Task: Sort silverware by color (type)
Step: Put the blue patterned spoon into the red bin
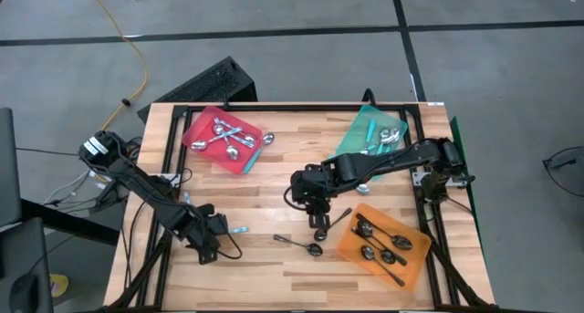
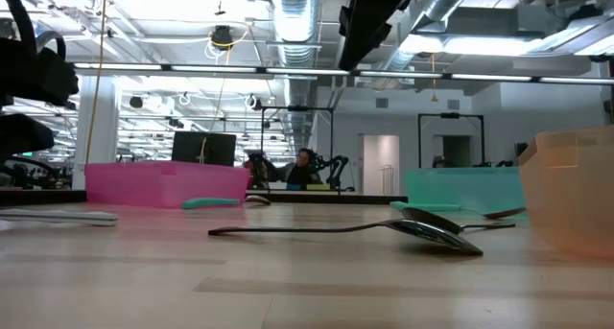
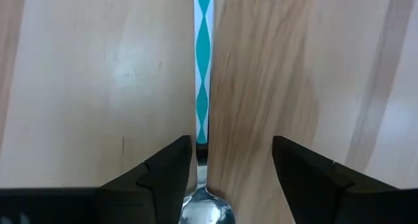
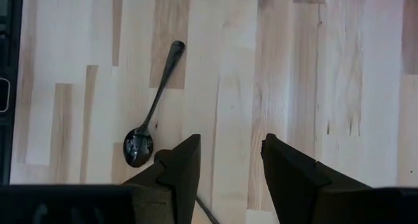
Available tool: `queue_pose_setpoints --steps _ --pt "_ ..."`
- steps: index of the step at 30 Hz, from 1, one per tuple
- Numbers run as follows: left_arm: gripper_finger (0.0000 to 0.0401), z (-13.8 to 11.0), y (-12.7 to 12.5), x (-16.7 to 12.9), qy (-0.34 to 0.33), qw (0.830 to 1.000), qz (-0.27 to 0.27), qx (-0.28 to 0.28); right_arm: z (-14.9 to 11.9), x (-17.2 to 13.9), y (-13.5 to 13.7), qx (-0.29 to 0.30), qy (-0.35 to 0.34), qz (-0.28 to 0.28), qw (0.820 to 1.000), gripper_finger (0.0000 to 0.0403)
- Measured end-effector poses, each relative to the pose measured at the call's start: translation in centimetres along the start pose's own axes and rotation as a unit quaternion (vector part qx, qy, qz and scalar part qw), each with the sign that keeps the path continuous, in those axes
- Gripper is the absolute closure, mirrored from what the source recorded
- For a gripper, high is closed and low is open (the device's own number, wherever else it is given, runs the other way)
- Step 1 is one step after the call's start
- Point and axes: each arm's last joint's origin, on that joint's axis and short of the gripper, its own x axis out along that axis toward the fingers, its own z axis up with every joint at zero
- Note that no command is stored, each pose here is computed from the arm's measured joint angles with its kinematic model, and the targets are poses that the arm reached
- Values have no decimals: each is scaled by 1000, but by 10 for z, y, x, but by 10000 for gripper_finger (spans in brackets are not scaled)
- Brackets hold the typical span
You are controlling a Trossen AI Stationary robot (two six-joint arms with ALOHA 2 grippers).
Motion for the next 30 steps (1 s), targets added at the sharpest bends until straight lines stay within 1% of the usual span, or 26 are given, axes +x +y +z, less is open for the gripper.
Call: queue_pose_setpoints --steps 3,5,11,15,16,20,25,26,27,30 --pt "199 2 2 1 7 1000 -2 19 1 0 0 1 -4 1 1000 218" --pt "216 3 3 2 12 1000 0 27 1 0 0 1 -7 1 1000 218" --pt "308 5 9 2 6 999 26 38 2 1 0 1 -7 1 1000 218" --pt "375 6 10 3 4 998 33 50 2 2 0 12 -5 1 1000 218" --pt "387 6 10 3 4 998 33 51 2 2 0 13 -5 1 1000 218" --pt "395 6 10 3 0 998 33 44 2 2 0 13 -6 1 1000 218" --pt "398 8 10 -2 -25 999 24 5 5 2 2 10 -23 4 1000 218" --pt "399 9 10 -4 -39 999 24 -1 5 2 3 7 -26 5 1000 218" --pt "399 11 10 -6 -65 997 29 -7 6 2 3 6 -31 6 999 218" --pt "400 16 12 -21 -132 990 25 -44 8 2 5 3 -42 8 999 218"
